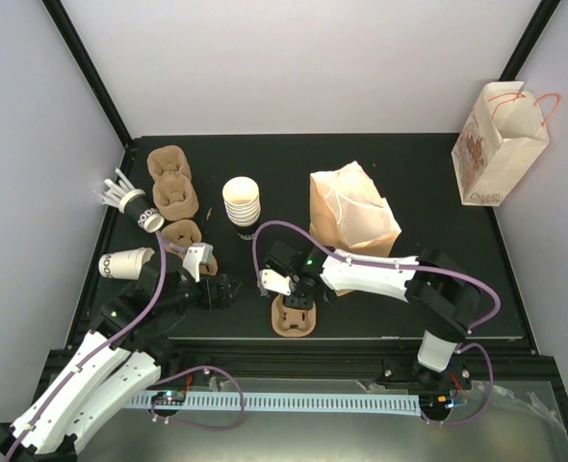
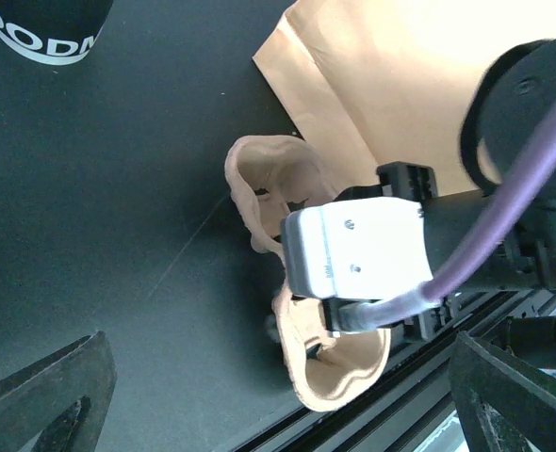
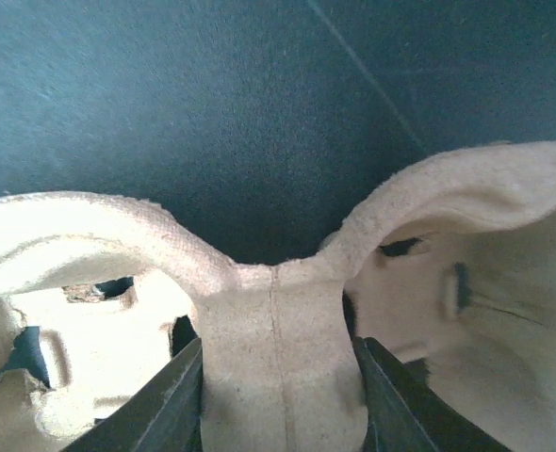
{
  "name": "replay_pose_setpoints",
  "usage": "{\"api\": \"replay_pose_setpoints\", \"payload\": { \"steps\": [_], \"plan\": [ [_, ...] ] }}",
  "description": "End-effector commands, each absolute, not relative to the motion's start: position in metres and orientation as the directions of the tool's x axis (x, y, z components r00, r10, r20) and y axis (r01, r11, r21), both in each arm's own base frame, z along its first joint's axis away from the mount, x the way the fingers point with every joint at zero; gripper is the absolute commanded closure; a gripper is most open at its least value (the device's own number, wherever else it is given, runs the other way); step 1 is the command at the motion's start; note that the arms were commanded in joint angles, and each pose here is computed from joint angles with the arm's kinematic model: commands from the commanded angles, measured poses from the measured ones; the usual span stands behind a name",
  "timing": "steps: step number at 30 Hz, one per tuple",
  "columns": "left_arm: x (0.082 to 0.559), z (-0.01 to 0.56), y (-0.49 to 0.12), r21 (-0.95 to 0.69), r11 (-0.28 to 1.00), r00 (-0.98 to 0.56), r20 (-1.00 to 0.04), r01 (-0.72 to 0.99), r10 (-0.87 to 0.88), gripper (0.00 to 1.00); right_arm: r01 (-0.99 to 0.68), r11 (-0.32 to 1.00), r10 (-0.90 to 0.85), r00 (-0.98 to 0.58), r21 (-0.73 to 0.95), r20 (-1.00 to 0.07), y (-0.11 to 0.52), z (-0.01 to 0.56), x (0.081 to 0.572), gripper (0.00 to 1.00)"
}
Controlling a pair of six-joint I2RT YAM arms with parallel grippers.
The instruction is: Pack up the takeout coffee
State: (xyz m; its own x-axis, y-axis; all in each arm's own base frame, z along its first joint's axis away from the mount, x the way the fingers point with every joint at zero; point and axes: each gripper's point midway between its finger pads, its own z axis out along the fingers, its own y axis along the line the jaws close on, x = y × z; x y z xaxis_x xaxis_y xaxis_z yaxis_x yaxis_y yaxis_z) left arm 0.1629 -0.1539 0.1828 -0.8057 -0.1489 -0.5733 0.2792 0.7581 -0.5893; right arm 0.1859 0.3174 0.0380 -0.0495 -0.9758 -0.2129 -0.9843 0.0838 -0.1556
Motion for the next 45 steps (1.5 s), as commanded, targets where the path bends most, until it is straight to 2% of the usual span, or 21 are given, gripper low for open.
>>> {"api": "replay_pose_setpoints", "payload": {
  "steps": [1,8,15,20,24,29,32,40,45],
  "plan": [
    [0.165,0.193,-0.151,-0.584,0.762,-0.792,-0.589,0.279,-0.161,0.01,-0.981,0.081,-0.945,-0.020,-0.174,-0.327,0.329,0.077,0.184,0.60],
    [0.165,0.206,-0.146,-0.574,0.771,-0.777,-0.606,0.276,-0.173,0.01,-0.966,0.112,-0.870,0.019,-0.235,-0.492,0.335,0.142,0.184,0.64],
    [0.162,0.238,-0.139,-0.567,0.770,-0.733,-0.650,0.294,-0.199,0.01,-0.930,0.196,-0.731,0.073,-0.311,-0.679,0.332,0.215,0.183,0.66],
    [0.160,0.249,-0.141,-0.584,0.747,-0.720,-0.661,0.318,-0.210,0.01,-0.885,0.295,-0.550,0.150,-0.359,-0.822,0.323,0.299,0.180,0.66],
    [0.161,0.239,-0.156,-0.644,0.694,-0.757,-0.615,0.322,-0.219,0.01,-0.825,0.411,-0.357,0.245,-0.387,-0.901,0.295,0.380,0.171,0.61],
    [0.165,0.239,-0.192,-0.753,0.560,-0.819,-0.532,0.344,-0.213,0.01,-0.750,0.538,-0.186,0.340,-0.385,-0.922,0.256,0.447,0.161,0.61],
    [0.172,0.251,-0.214,-0.754,0.535,-0.819,-0.544,0.380,-0.185,0.03,-0.703,0.597,-0.150,0.375,-0.386,-0.915,0.236,0.468,0.160,0.61],
    [0.193,0.283,-0.282,-0.711,0.559,-0.787,-0.597,0.427,-0.158,0.03,-0.535,0.756,-0.131,0.442,-0.378,-0.887,0.187,0.501,0.166,0.62],
    [0.213,0.315,-0.302,-0.617,0.674,-0.701,-0.684,0.407,-0.202,0.02,-0.467,0.817,-0.118,0.439,-0.338,-0.891,0.165,0.506,0.169,0.65]
  ]
}}
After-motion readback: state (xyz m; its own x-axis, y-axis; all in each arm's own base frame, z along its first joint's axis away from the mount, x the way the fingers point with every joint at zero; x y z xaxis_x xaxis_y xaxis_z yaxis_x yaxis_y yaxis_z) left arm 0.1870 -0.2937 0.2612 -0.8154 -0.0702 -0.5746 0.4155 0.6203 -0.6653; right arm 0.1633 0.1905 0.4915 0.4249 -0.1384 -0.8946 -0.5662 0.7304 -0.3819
